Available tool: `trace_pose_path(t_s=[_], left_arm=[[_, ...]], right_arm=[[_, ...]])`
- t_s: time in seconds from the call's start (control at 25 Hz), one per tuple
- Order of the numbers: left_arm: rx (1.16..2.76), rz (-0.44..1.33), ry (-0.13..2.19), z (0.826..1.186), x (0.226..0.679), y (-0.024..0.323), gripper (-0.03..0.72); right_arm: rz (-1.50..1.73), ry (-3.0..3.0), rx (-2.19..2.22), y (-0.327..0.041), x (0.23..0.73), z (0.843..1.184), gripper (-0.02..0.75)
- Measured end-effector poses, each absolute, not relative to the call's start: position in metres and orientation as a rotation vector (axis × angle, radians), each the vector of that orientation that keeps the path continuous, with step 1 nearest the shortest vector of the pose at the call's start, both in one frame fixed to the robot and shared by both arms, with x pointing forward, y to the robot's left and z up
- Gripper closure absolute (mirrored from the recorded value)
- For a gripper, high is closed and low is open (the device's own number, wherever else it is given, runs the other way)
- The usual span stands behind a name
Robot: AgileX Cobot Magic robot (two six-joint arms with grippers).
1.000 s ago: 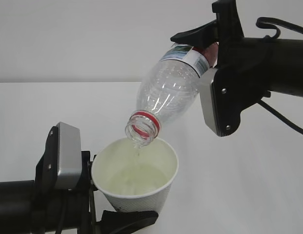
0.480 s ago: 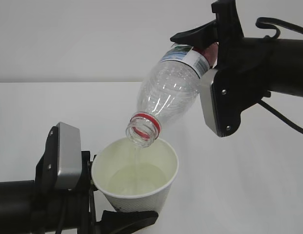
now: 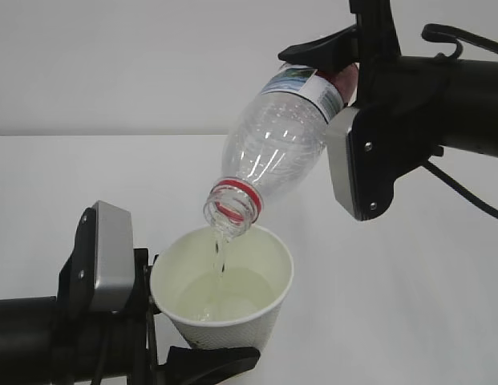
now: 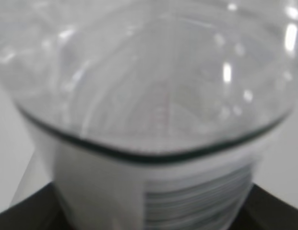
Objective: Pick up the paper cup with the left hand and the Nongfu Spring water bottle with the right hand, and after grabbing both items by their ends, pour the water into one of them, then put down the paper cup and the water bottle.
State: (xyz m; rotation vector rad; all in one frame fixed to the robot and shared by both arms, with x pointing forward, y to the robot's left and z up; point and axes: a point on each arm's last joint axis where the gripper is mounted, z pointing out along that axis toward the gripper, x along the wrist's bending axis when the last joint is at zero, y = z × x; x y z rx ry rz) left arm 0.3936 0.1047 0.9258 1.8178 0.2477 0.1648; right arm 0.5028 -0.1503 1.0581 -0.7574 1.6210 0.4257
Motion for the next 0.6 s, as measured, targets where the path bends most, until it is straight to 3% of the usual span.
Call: trace_pose_path(t_s=[0.6], left_arm=[[1.818, 0.165, 0.248, 0.9258, 0.3936, 0.1047, 0.160]], right_arm=[[0.418, 1.615, -0.762, -0.1504, 0.5030, 1.0583, 0.271]])
